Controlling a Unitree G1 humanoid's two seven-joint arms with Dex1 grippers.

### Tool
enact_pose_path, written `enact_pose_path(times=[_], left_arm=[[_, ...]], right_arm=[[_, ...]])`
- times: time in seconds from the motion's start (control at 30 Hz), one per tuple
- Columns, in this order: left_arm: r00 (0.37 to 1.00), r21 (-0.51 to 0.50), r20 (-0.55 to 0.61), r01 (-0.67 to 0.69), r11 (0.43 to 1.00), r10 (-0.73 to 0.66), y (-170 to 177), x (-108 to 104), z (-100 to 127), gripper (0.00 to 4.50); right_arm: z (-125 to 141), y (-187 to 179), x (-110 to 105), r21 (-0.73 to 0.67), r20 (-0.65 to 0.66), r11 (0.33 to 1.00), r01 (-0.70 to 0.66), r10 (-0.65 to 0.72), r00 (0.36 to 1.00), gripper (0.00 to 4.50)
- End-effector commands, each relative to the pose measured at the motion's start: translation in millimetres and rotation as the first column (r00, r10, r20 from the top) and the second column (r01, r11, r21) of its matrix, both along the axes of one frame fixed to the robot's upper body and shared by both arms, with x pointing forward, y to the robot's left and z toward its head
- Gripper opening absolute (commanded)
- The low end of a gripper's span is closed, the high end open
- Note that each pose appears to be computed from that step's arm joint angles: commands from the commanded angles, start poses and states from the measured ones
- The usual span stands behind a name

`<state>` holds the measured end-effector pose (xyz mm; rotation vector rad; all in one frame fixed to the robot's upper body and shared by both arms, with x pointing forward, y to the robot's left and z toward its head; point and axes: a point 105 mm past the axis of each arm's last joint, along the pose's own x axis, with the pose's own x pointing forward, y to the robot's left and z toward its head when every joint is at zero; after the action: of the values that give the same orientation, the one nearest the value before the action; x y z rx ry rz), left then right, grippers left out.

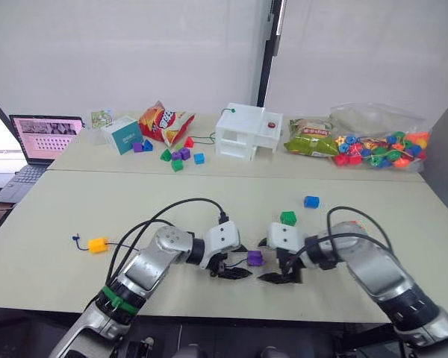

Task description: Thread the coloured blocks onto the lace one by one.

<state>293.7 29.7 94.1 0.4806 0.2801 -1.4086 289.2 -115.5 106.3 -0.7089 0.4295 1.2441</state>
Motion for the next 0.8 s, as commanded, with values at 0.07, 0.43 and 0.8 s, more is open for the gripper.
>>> enact_pose_path(times=[0.07,0.43,0.8], left_arm=[[0.999,0.033,0.026,0.039,0.999,-0.04,-15,4,1,3.19],[0.998,0.034,0.005,0.059,0.998,-0.059,-29,3,-10,2.92],[0.996,0.043,-0.01,0.086,0.995,-0.086,-28,-1,-12,1.39]], right_arm=[[12,-9,-6,0.05,0.037,0.998,0.044,-0.046,0.998,4.46],[-4,-18,-9,0.086,0.022,0.983,0.159,-0.162,0.987,4.49],[-12,-25,-17,0.079,-0.016,0.976,0.205,-0.204,0.979,4.5]])
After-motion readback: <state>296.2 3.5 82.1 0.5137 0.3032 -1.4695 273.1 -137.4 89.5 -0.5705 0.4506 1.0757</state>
